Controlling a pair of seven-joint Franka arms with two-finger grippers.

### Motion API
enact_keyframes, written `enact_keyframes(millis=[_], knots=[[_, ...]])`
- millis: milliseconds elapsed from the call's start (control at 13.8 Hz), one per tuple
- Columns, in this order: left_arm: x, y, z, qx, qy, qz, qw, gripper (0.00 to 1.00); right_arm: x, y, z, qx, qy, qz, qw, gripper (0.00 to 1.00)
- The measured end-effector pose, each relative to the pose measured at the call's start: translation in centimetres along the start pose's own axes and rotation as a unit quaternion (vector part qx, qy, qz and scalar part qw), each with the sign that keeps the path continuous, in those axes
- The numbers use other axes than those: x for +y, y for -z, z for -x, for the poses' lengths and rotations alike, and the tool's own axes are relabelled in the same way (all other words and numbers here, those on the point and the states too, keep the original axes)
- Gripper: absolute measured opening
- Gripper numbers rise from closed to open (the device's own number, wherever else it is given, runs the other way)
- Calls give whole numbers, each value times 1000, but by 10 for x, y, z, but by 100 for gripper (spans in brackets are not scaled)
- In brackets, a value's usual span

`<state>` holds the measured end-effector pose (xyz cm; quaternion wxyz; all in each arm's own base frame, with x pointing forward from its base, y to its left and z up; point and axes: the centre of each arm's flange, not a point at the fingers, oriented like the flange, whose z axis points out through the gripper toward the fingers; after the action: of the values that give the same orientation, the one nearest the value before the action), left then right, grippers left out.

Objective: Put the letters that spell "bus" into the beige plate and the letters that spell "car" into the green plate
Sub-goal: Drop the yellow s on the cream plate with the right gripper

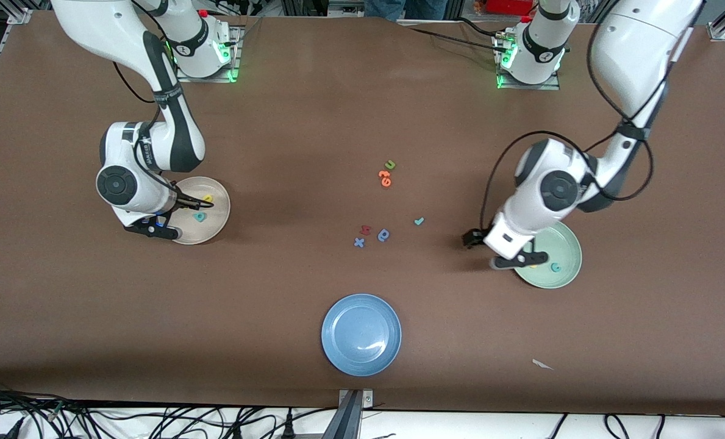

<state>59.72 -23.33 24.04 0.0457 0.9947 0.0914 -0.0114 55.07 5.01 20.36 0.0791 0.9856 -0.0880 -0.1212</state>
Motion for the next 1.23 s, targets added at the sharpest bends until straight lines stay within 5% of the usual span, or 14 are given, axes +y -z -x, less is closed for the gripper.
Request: enact_keyframes(millis=[217, 434, 578, 1012, 1229], knots=[[62, -22, 46, -15, 30, -6, 999, 100, 2, 9, -5, -2, 3, -2, 1000, 68], [93, -46, 65, -15, 56, -18, 998, 100, -21, 74, -15, -23, 22, -5, 999, 98], [98, -60, 65, -10, 71, -27, 997, 100, -33, 133, -21, -21, 33, -9, 999, 100], [107, -80, 70, -16, 87, -32, 996, 90, -39, 236, -29, 41, 41, -29, 998, 100], [111, -83, 74, -17, 88, -34, 995, 80, -32, 288, -17, 73, 52, -62, 994, 100]])
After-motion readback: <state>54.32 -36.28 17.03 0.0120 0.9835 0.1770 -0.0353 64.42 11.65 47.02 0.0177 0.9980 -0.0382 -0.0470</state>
